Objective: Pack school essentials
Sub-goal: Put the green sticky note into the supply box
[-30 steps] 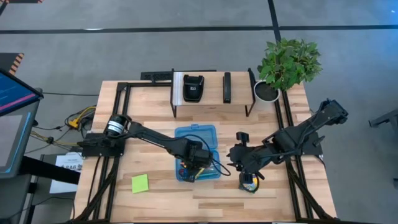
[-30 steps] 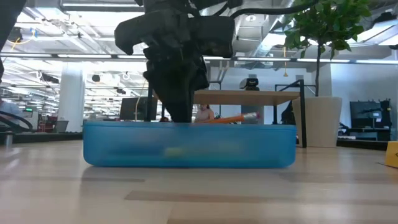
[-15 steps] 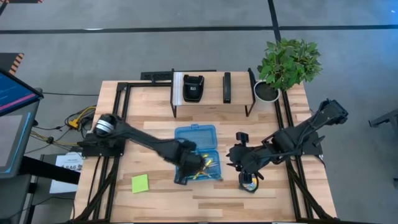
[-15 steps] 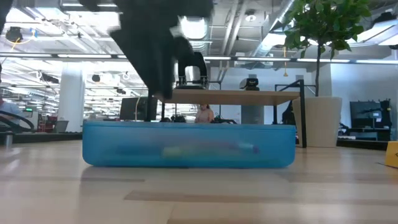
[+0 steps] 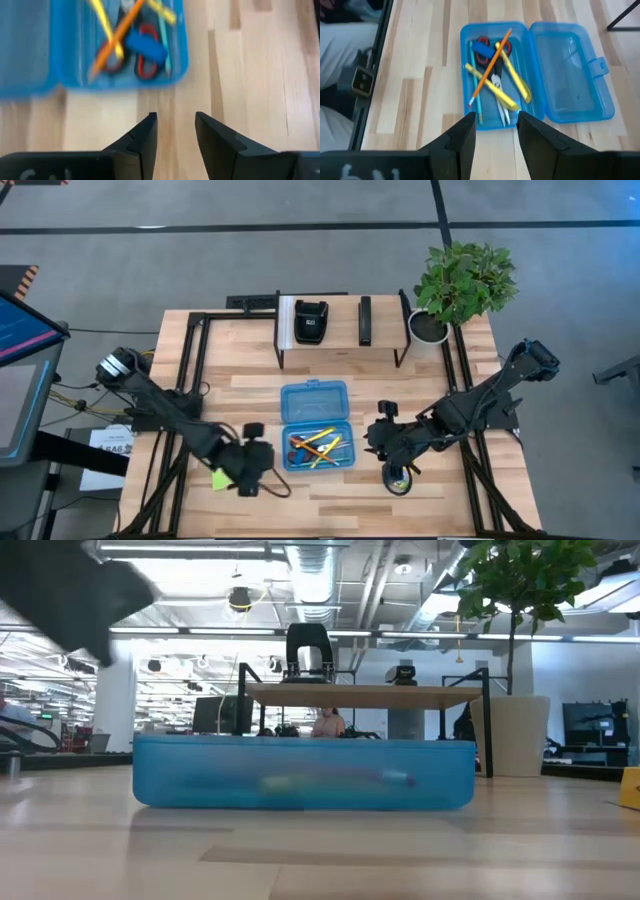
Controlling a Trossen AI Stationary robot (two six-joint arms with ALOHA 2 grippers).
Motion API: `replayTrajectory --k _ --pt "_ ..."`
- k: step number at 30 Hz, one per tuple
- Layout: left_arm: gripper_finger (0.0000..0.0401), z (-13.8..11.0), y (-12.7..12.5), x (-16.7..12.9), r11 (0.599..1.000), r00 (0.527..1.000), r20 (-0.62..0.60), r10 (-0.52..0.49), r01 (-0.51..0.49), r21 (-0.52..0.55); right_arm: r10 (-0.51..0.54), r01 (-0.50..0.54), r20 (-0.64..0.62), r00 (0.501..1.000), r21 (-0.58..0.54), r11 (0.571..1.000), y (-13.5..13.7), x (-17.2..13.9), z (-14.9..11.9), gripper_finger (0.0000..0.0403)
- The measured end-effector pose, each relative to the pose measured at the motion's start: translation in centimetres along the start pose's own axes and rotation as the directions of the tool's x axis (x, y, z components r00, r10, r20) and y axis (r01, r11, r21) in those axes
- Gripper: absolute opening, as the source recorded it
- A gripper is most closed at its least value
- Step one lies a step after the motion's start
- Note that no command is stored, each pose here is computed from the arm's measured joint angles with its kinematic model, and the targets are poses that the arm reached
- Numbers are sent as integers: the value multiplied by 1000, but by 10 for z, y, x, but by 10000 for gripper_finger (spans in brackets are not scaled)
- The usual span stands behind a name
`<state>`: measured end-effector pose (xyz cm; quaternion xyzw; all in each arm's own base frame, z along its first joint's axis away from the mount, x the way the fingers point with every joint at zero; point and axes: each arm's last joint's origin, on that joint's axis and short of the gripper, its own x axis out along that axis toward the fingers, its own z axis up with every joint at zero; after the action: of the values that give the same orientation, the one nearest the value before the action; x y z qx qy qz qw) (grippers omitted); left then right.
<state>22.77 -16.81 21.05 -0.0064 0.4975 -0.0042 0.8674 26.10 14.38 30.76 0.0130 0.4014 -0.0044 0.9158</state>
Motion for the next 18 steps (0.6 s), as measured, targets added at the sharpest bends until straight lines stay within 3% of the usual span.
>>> replayTrajectory --k 7,18 --pt "148 -53 -17 -1 996 999 -40 16 -20 -82 18 -19 56 998 6 1000 -2 1 8 166" --pt "238 -91 -41 -16 978 1000 -21 -1 -3 -206 17 -18 67 998 19 1000 -4 2 10 166"
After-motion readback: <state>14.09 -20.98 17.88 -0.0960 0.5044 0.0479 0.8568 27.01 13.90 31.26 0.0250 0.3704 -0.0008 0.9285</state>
